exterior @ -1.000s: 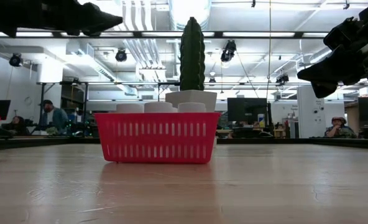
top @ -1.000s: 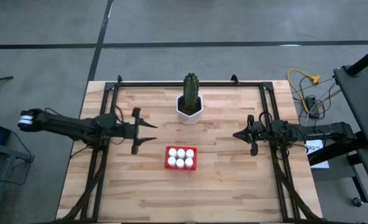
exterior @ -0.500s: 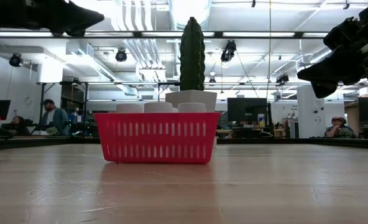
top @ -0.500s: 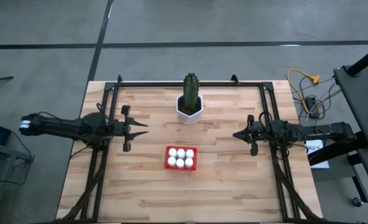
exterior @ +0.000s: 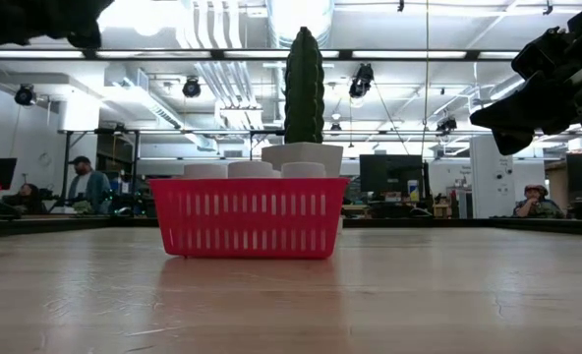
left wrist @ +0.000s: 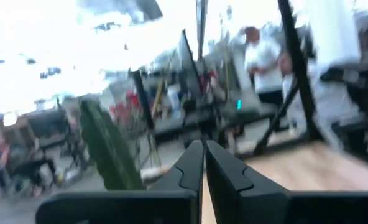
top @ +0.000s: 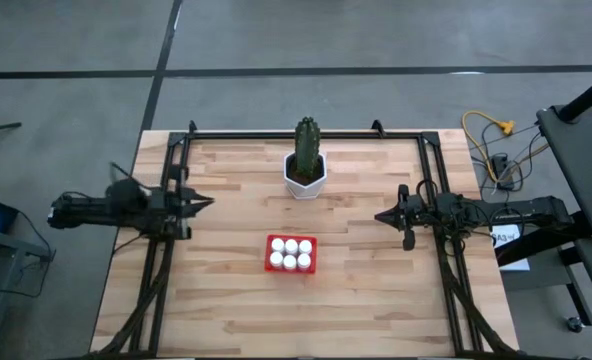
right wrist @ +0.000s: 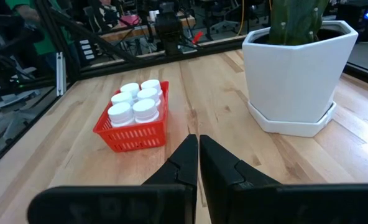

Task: Pick and place pill bottles into a basket
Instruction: Return to Home Position

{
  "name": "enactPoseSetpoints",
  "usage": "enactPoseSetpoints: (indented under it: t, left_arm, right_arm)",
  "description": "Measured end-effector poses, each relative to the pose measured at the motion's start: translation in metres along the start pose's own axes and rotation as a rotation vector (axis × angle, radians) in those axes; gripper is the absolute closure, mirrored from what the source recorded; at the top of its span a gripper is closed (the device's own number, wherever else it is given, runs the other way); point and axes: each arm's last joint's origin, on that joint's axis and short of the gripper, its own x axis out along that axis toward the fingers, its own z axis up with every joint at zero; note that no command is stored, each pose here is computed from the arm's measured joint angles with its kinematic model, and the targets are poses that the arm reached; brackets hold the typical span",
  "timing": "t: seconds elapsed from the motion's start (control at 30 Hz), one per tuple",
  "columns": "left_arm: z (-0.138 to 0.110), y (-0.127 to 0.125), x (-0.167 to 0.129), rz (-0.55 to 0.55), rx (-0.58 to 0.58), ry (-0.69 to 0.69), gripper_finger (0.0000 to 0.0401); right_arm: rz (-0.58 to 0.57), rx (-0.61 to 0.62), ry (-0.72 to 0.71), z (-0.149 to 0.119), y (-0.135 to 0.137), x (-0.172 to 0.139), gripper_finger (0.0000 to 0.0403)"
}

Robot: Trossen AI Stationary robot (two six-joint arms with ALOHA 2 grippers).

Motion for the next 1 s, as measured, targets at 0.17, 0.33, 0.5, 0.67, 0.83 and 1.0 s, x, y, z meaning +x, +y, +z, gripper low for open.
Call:
enactPoseSetpoints:
  t: [0.17,0.33,0.5,0.67,0.83,1.0]
  left_arm:
    - [0.003,0.001,-0.017,-0.015,-0.030,-0.109,0.0401]
    - [-0.001,-0.001,-0.015,-0.036,-0.035,-0.088,0.0401]
    - [-0.007,-0.003,-0.014,-0.025,-0.029,-0.062,0.0401]
    - [-0.009,-0.003,-0.014,-0.030,-0.055,-0.065,0.0401]
    - [-0.021,-0.007,-0.012,-0.024,-0.066,-0.093,0.0401]
    - [-0.033,-0.013,-0.012,-0.032,-0.084,-0.259,0.0401]
  right_arm:
    - [0.000,0.001,-0.001,0.000,0.000,0.000,0.0394]
    - [0.001,0.000,-0.001,0.000,0.000,0.000,0.0394]
    - [0.001,0.000,0.000,0.000,0.000,0.000,0.0394]
    - [0.001,0.000,0.000,0.000,0.000,0.000,0.0394]
    - [0.001,-0.001,0.000,0.000,0.000,0.000,0.0394]
    - [0.001,-0.001,0.000,0.000,0.000,0.000,0.0394]
